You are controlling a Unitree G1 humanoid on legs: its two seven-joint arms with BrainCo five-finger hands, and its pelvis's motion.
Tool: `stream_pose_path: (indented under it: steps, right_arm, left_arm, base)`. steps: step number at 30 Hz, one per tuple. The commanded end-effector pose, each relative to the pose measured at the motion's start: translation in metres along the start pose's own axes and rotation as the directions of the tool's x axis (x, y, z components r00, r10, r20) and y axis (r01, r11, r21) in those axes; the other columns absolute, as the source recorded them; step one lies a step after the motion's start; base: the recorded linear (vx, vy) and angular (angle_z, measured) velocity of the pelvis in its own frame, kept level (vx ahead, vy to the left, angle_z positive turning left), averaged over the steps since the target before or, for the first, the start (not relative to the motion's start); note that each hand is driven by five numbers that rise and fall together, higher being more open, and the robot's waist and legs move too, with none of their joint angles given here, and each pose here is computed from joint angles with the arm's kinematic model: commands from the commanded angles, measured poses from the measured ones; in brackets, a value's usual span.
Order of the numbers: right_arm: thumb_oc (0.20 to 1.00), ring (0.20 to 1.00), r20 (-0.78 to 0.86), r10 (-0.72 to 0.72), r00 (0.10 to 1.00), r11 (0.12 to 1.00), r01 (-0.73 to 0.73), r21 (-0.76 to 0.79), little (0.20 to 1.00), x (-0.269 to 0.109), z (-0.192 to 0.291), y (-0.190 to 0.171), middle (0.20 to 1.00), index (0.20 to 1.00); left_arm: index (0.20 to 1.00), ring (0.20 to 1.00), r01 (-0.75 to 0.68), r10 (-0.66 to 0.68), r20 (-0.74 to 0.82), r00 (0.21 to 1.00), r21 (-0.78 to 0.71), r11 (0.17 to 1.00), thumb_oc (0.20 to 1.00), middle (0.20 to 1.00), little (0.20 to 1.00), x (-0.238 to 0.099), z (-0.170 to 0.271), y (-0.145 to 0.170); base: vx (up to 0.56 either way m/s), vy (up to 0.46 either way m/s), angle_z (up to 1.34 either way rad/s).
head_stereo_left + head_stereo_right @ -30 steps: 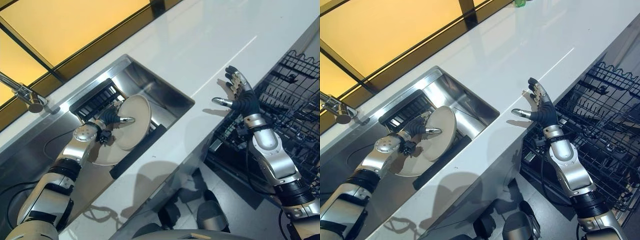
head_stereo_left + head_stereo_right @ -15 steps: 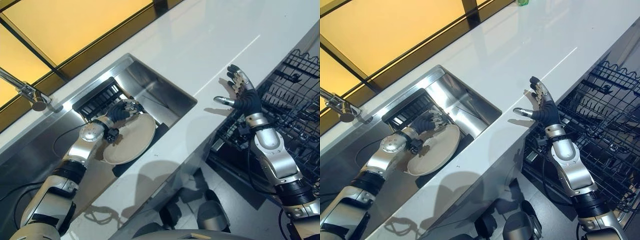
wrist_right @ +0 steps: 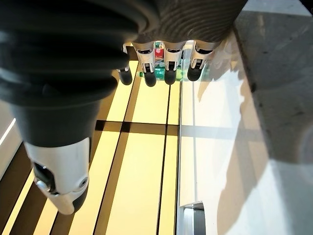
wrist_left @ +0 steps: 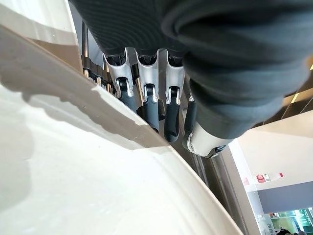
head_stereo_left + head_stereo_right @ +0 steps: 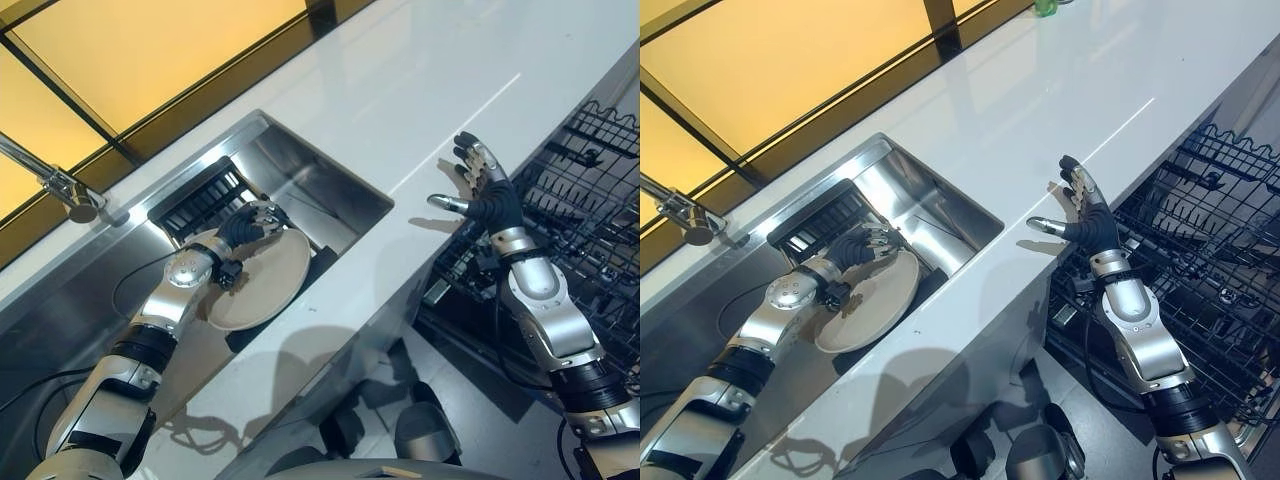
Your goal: Pick up plates and place into dishwasher.
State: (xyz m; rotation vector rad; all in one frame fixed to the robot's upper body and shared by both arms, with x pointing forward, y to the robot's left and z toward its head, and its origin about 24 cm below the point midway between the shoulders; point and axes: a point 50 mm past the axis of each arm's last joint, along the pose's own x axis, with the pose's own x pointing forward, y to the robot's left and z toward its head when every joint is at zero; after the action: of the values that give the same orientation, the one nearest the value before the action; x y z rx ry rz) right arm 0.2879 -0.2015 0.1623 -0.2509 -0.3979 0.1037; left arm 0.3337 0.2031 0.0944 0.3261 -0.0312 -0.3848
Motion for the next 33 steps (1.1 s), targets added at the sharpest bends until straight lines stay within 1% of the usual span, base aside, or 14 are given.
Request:
stream_pose_path:
  steps: [1, 4, 5, 6, 8, 13, 16, 20, 23, 26, 27, 30, 31, 33]
  right_arm:
    - [1.0, 1.0, 0.038, 0.0, 0.999, 1.0, -0.001, 0.004, 1.0, -0.008, 0.005, -0.002, 1.0, 1.0]
    - [1.0, 1.0, 0.036, -0.01, 0.999, 1.0, 0.009, 0.014, 1.0, -0.01, 0.004, -0.002, 1.0, 1.0]
    - [1.0, 1.0, 0.036, -0.017, 0.999, 1.0, 0.016, 0.02, 1.0, -0.011, 0.004, -0.003, 1.0, 1.0]
    - [1.0, 1.0, 0.037, -0.02, 0.999, 1.0, 0.019, 0.023, 1.0, -0.012, 0.003, -0.003, 1.0, 1.0]
    - [1.0, 1.0, 0.04, -0.04, 0.998, 0.999, 0.039, 0.032, 1.0, -0.015, 0.002, -0.003, 1.0, 1.0]
    - [1.0, 1.0, 0.04, -0.074, 0.996, 0.996, 0.072, 0.048, 1.0, -0.02, 0.001, -0.003, 1.0, 1.0]
    - [1.0, 1.0, 0.036, -0.084, 0.996, 0.995, 0.082, 0.055, 1.0, -0.023, 0.001, -0.004, 1.0, 1.0]
    - [1.0, 1.0, 0.032, -0.095, 0.995, 0.994, 0.093, 0.065, 1.0, -0.025, 0.0, -0.004, 1.0, 1.0]
    - [1.0, 1.0, 0.03, -0.108, 0.994, 0.992, 0.106, 0.071, 1.0, -0.027, 0.0, -0.005, 1.0, 1.0]
    - [1.0, 1.0, 0.028, -0.116, 0.993, 0.99, 0.114, 0.078, 1.0, -0.029, 0.0, -0.005, 1.0, 1.0]
    - [1.0, 1.0, 0.026, -0.119, 0.993, 0.99, 0.117, 0.08, 1.0, -0.03, 0.0, -0.005, 1.0, 1.0]
    - [1.0, 1.0, 0.021, -0.133, 0.991, 0.988, 0.131, 0.084, 1.0, -0.033, 0.0, -0.007, 1.0, 1.0]
    - [1.0, 1.0, 0.022, -0.137, 0.99, 0.987, 0.135, 0.086, 1.0, -0.034, 0.0, -0.007, 1.0, 1.0]
    - [1.0, 1.0, 0.024, -0.143, 0.989, 0.986, 0.141, 0.089, 1.0, -0.034, 0.002, -0.008, 1.0, 1.0]
  left_arm:
    - [1.0, 1.0, -0.211, 0.209, 0.147, 0.967, 0.002, 0.977, 1.0, 1.0, 1.0, -0.008, 0.019, 0.023]
    - [1.0, 1.0, -0.376, 0.344, 0.25, 0.905, 0.089, 0.922, 1.0, 1.0, 1.0, -0.013, 0.034, 0.034]
    - [1.0, 1.0, -0.456, 0.403, 0.314, 0.86, 0.114, 0.883, 1.0, 1.0, 1.0, -0.017, 0.045, 0.041]
    - [1.0, 1.0, -0.482, 0.422, 0.336, 0.842, 0.117, 0.868, 1.0, 1.0, 1.0, -0.019, 0.049, 0.043]
    - [1.0, 1.0, -0.567, 0.468, 0.438, 0.768, 0.124, 0.815, 1.0, 1.0, 1.0, -0.028, 0.069, 0.051]
    - [1.0, 1.0, -0.686, 0.476, 0.594, 0.649, 0.187, 0.703, 1.0, 1.0, 1.0, -0.049, 0.098, 0.056]
    - [1.0, 1.0, -0.751, 0.475, 0.667, 0.574, 0.197, 0.63, 1.0, 1.0, 1.0, -0.062, 0.111, 0.06]
    - [1.0, 1.0, -0.794, 0.453, 0.72, 0.526, 0.225, 0.565, 1.0, 1.0, 1.0, -0.072, 0.121, 0.063]
    - [1.0, 1.0, -0.808, 0.433, 0.742, 0.511, 0.244, 0.536, 1.0, 1.0, 1.0, -0.08, 0.126, 0.063]
    - [1.0, 1.0, -0.813, 0.396, 0.755, 0.522, 0.301, 0.498, 1.0, 1.0, 1.0, -0.085, 0.124, 0.06]
    - [1.0, 1.0, -0.806, 0.38, 0.753, 0.538, 0.326, 0.494, 1.0, 1.0, 1.0, -0.087, 0.124, 0.06]
    - [1.0, 1.0, -0.733, 0.286, 0.722, 0.629, 0.429, 0.528, 1.0, 1.0, 1.0, -0.092, 0.121, 0.051]
    - [1.0, 1.0, -0.705, 0.248, 0.705, 0.664, 0.48, 0.523, 1.0, 1.0, 1.0, -0.094, 0.118, 0.047]
    - [1.0, 1.0, -0.674, 0.202, 0.684, 0.701, 0.543, 0.501, 1.0, 1.0, 1.0, -0.097, 0.115, 0.042]
  base:
    - [0.0, 0.0, 0.0]
    - [-0.02, -0.049, 0.02]
    - [-0.03, -0.063, 0.02]
    - [-0.04, -0.079, 0.02]
    - [-0.06, -0.093, 0.02]
    - [-0.04, -0.073, 0.08]
    - [-0.01, -0.042, 0.09]
    - [-0.01, -0.05, 0.08]
    - [-0.06, -0.065, 0.15]
    - [-0.03, -0.037, 0.02]
    - [-0.04, -0.053, 0.03]
    - [-0.04, -0.054, 0.09]
    - [-0.05, -0.054, 0.25]
    - [-0.06, -0.034, 0.19]
